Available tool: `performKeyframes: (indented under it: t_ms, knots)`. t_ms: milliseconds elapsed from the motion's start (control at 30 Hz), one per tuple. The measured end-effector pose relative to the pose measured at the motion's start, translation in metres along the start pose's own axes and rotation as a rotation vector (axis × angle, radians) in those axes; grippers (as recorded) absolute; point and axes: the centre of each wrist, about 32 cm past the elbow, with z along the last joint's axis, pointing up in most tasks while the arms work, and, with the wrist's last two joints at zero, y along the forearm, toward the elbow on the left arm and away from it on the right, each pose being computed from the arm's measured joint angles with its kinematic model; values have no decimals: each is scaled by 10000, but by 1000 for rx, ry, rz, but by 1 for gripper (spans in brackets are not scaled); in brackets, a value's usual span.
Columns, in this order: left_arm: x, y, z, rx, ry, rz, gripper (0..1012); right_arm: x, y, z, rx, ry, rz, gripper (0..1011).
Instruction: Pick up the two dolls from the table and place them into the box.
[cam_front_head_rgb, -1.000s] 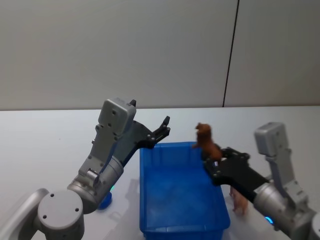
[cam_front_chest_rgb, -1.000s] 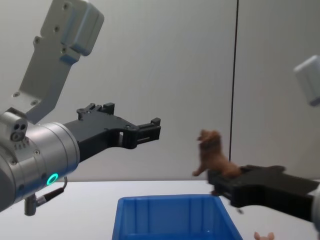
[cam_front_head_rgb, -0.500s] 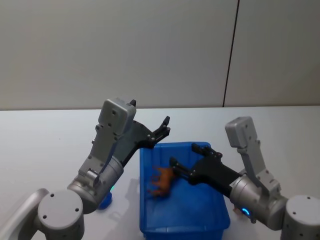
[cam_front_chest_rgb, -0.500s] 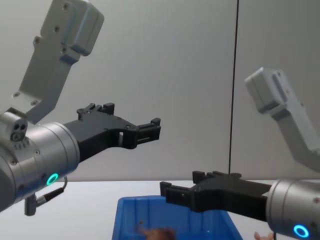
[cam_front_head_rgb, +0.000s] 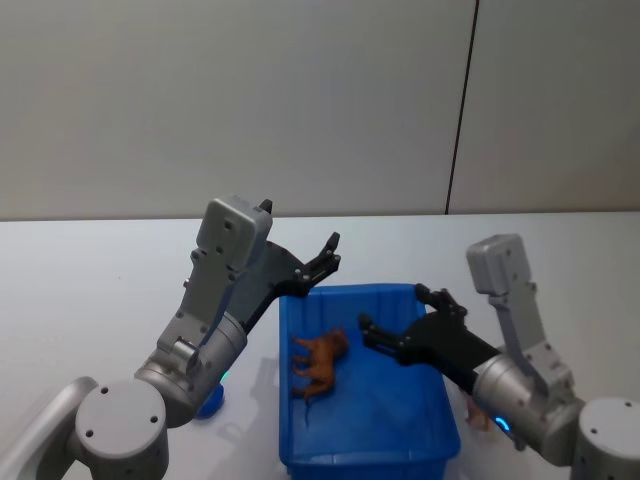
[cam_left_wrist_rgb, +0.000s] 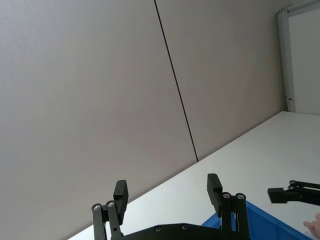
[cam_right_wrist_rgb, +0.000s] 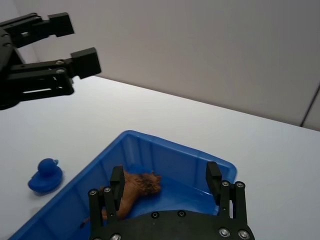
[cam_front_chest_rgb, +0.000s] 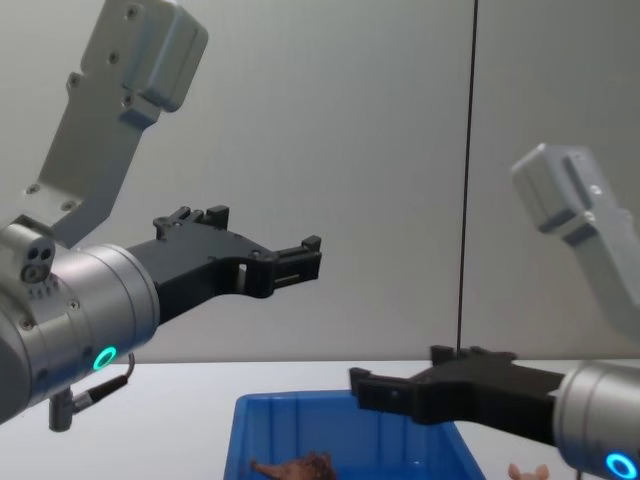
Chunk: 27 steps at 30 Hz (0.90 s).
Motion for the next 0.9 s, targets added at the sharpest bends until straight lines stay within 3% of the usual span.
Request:
performKeyframes:
  t_ms: [600,900]
  knots:
    - [0,0,0,0,0,0,1001,-78,-466,-92,-53,-3,-255,1001]
    - [0,0,0,0,0,0,1001,-91,-611,-171,-99,2,-324,1001]
